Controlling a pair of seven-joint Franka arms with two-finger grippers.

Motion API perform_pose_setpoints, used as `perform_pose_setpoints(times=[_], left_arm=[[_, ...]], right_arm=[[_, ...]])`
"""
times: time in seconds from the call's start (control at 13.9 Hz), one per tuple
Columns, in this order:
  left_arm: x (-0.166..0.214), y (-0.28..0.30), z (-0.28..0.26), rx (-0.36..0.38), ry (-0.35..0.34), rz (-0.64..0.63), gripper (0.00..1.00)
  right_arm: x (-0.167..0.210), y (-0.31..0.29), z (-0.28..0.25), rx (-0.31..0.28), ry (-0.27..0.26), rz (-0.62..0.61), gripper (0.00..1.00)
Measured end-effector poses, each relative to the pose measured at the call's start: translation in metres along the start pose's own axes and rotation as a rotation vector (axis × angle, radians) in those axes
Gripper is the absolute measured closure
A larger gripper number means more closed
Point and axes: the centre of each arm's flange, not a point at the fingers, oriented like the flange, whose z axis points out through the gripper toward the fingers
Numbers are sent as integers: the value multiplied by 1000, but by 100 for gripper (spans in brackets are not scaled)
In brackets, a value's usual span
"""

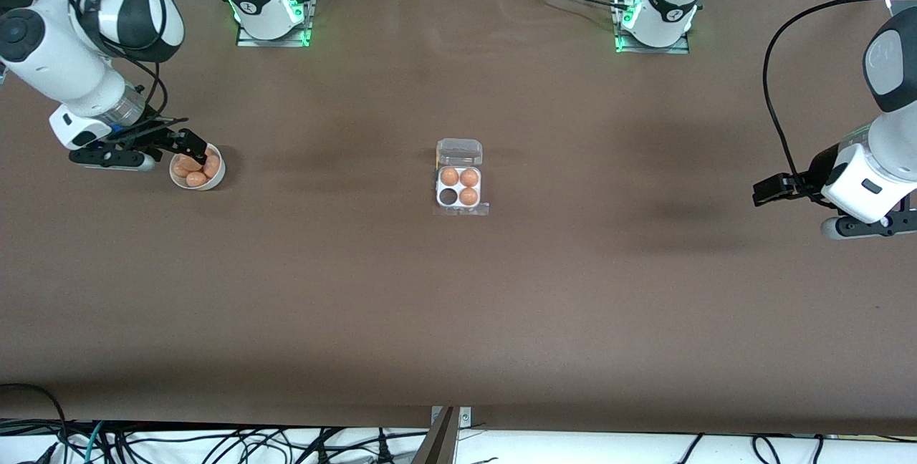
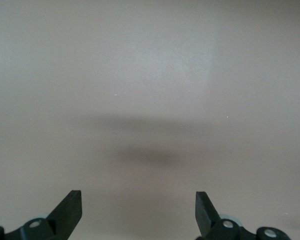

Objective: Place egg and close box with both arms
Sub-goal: 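Move the right gripper over the white egg bowl and lower it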

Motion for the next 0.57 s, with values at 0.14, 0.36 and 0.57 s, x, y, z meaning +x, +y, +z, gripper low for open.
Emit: perform_pose_setpoints(times=[0.14,0.36,0.57], left_arm=[[0,0,0,0,0,0,0],[0,0,0,0,0,0,0],[0,0,0,0,0,0,0]], right_arm=[[-22,24,26,-6,47,-59,0],[-48,47,49,-14,62,-110,0],[-55,57,60,-17,42,-166,0]])
